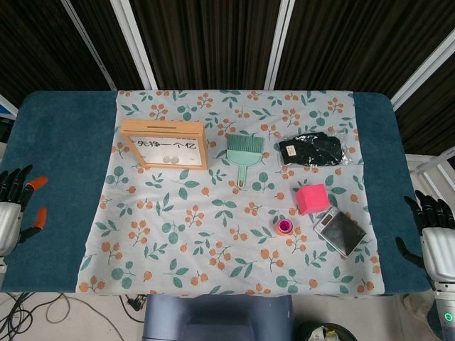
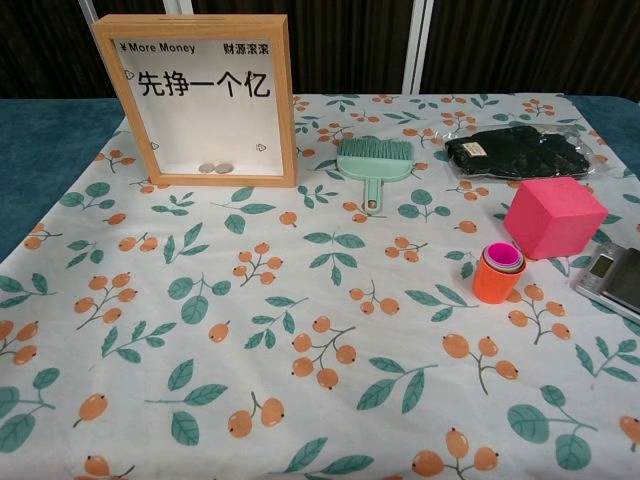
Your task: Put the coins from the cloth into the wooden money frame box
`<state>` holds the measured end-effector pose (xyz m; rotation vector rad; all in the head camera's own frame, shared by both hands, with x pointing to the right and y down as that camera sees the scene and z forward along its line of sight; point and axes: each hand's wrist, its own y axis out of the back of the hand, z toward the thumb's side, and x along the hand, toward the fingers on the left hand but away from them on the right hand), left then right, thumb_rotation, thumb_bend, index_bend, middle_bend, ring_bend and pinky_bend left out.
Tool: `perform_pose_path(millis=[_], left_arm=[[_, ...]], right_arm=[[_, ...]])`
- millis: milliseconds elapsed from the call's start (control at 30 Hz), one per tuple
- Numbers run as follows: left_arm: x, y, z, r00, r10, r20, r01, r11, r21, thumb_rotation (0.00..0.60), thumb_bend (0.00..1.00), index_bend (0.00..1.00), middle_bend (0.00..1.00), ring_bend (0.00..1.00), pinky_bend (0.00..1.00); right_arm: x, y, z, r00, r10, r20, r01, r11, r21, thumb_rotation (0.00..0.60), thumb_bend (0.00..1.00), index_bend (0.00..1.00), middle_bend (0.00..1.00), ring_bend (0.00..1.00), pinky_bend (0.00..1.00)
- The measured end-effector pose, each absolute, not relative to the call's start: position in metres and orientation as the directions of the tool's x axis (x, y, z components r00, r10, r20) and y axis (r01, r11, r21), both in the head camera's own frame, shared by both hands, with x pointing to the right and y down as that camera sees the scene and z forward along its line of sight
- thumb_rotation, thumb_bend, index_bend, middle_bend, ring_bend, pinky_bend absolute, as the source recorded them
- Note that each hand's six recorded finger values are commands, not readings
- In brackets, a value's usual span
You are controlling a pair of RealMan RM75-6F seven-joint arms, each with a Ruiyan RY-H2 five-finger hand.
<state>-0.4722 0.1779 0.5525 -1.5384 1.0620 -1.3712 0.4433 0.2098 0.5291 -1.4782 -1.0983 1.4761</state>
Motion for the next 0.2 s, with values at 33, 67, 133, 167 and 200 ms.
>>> perform_pose_path(millis=[33,67,133,167,200], left_arm=[[-0.474,0.182,0.556,0.055,-0.942,0.331,-0.087,-0.335,-0.938,0.6,0.44,0.2,0.0,0.0,0.0],[-0.476,0.186,0.559,0.05,-0.939,0.341,-0.095,-0.344,-0.934,0.6,0.44,0.2,0.0,0.0,0.0],[-0.478,0.192,0.566,0.041,-0.932,0.361,-0.116,-0.364,-0.924,0.6,0.44,0.2,0.0,0.0,0.0],[-0.478,0.194,0.567,0.039,-0.929,0.369,-0.123,-0.371,-0.921,0.6,0.44,0.2,0.0,0.0,0.0],[-0.478,0.195,0.569,0.035,-0.926,0.377,-0.131,-0.378,-0.916,0.6,0.44,0.2,0.0,0.0,0.0]], right_arm=[[0.443,0.21,0.529,-0.036,0.939,-0.343,0.055,-0.341,-0.939,0.6,0.39,0.13,0.03,0.0,0.0],[0.443,0.21,0.529,-0.034,0.938,-0.344,0.051,-0.342,-0.938,0.6,0.39,0.13,0.03,0.0,0.0],[0.443,0.21,0.529,-0.032,0.938,-0.344,0.043,-0.343,-0.938,0.6,0.39,0.13,0.03,0.0,0.0],[0.444,0.21,0.529,-0.031,0.938,-0.345,0.041,-0.343,-0.938,0.6,0.39,0.13,0.03,0.0,0.0],[0.444,0.21,0.529,-0.031,0.938,-0.344,0.04,-0.343,-0.938,0.6,0.39,0.13,0.03,0.0,0.0]])
